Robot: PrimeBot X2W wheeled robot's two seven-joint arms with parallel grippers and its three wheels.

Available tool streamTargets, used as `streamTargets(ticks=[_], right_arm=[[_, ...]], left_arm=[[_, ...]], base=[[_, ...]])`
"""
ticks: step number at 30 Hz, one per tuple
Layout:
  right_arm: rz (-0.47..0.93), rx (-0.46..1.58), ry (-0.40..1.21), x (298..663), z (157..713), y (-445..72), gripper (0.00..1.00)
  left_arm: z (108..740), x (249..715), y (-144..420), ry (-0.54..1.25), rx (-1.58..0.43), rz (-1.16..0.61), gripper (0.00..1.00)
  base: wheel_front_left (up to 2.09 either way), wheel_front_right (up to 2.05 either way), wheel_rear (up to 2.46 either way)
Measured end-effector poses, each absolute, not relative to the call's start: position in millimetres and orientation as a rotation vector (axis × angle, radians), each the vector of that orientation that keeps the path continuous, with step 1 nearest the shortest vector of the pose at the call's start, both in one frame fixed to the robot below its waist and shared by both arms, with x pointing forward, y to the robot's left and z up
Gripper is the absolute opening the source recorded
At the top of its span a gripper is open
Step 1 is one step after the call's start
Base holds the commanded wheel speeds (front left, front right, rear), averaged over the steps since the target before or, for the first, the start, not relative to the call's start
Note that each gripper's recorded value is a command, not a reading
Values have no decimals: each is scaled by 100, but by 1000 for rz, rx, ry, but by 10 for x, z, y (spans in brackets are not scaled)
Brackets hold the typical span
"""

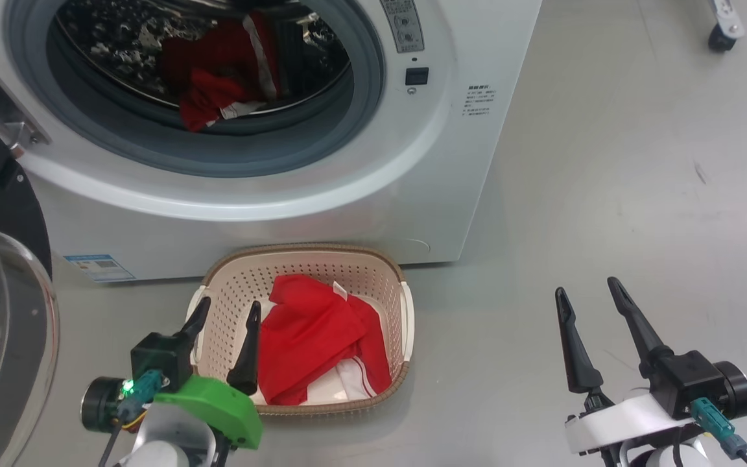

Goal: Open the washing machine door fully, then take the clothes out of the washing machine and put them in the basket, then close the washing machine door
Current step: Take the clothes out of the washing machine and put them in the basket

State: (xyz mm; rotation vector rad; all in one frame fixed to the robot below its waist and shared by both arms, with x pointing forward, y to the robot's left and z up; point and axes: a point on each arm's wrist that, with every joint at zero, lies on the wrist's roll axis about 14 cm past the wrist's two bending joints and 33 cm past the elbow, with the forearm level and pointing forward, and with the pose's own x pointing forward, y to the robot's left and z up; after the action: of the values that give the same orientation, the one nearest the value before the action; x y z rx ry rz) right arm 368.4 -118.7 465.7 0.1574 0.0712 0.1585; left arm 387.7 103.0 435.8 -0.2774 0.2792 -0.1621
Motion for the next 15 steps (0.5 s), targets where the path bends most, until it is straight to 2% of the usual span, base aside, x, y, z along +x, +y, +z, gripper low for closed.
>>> streamTargets(ticks=[8,15], right_arm=[[157,167,104,3887,4507,-1188,100],[139,169,126,4050,4371,-1233,100]], left_arm=[[3928,4154,812,462,-255,-245,100],[3747,4504,705,534,-205,-309,100]], base=[[0,0,0],[0,0,0]])
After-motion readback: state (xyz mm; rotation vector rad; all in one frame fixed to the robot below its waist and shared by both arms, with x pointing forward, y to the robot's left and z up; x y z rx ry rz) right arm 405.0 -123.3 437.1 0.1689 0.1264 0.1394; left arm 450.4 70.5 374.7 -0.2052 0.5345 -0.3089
